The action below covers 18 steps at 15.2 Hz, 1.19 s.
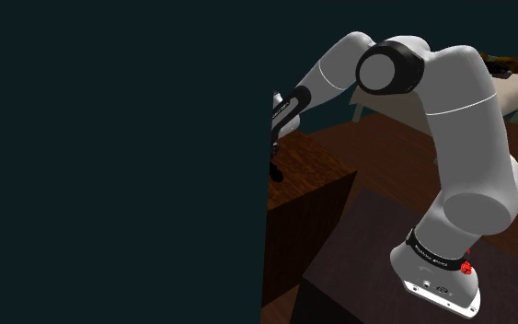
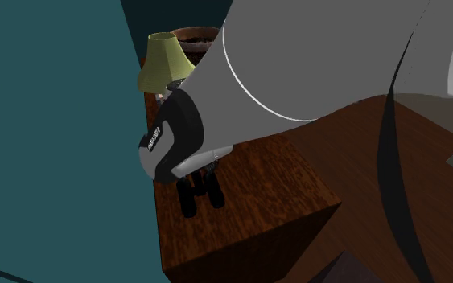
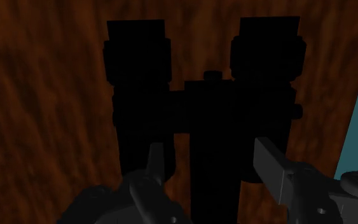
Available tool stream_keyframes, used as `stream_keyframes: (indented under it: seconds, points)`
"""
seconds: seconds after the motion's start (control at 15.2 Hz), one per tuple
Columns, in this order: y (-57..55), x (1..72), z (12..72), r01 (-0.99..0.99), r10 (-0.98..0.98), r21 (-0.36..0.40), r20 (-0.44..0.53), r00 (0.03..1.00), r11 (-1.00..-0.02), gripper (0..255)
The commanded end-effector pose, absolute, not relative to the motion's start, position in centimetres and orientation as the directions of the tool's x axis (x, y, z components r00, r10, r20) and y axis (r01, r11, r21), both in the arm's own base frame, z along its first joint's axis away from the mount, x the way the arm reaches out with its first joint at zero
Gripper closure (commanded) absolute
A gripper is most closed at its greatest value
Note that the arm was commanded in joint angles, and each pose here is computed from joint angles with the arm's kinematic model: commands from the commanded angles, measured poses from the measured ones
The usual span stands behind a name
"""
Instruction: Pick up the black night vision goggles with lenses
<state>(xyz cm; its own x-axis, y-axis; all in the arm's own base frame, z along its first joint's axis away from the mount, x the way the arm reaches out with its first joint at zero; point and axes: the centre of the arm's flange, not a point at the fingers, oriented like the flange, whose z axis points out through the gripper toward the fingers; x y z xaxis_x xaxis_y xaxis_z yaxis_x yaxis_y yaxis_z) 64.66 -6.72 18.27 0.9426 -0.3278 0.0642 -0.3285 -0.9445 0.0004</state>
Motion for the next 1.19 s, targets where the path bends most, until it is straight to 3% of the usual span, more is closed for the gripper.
stream_keyframes:
  seconds: [0.0,0.53,1.12]
  points:
    - [-6.8,64.7,18.2,-0.328,-0.328,0.0,0.065,0.943,-0.945,255]
    - [-6.7,64.7,18.2,-0.328,-0.328,0.0,0.065,0.943,-0.945,255]
    - [-6.7,64.7,23.0,-0.328,-0.328,0.0,0.065,0.943,-0.945,255]
